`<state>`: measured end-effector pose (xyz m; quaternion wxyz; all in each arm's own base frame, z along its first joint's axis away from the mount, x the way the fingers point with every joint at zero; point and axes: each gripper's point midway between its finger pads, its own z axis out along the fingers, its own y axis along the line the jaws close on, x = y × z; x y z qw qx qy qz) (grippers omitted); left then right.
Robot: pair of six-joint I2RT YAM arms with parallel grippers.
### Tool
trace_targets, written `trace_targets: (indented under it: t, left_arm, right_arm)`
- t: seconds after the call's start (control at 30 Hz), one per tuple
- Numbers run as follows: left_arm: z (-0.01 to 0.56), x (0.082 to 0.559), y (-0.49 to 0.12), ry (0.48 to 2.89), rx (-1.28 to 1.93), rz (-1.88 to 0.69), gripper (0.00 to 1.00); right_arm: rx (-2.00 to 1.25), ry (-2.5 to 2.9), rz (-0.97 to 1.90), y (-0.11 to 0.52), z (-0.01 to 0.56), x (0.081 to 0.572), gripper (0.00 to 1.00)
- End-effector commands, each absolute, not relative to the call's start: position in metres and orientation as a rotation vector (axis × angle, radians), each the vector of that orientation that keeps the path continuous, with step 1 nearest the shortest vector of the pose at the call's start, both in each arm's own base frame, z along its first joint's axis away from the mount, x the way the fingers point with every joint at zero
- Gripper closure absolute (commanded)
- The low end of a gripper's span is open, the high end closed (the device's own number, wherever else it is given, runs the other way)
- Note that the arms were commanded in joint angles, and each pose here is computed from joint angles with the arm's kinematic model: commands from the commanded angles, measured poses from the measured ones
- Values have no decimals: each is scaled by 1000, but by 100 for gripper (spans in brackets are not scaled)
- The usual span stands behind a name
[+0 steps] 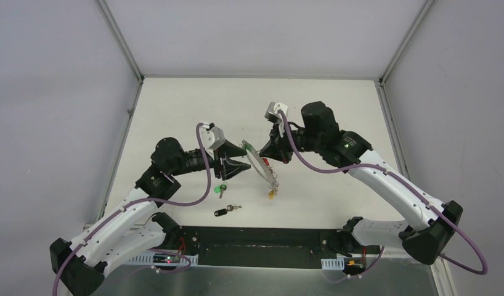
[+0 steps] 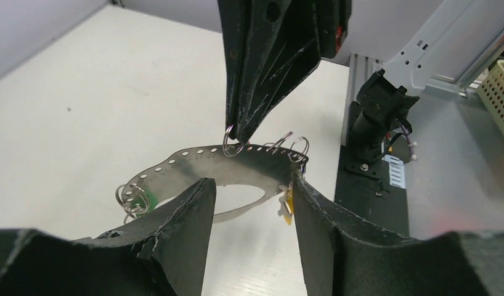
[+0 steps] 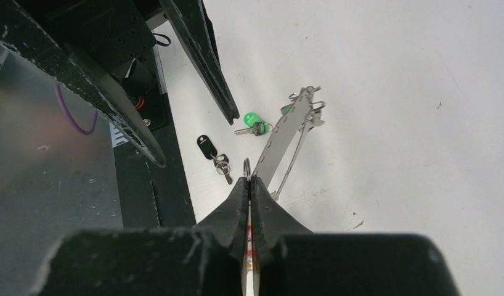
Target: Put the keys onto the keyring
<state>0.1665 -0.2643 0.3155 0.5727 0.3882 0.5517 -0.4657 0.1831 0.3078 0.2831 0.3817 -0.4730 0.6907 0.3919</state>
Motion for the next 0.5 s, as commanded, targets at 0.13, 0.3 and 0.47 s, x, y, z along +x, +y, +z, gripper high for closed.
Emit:
trace_targets:
  t: [0.13, 0.3, 0.47]
  left_arm:
    - [313, 176, -276, 1571, 586, -1291, 47]
    - [305, 182, -286, 1700, 440, -1340, 40]
    - [300, 188, -294, 1765, 386, -1301, 30]
  right_arm:
    - [-1021, 1780, 934, 321, 306, 205, 100]
    - [-891, 1839, 913, 327, 305, 218, 100]
    - [-806, 1857, 872, 326, 306, 226, 100]
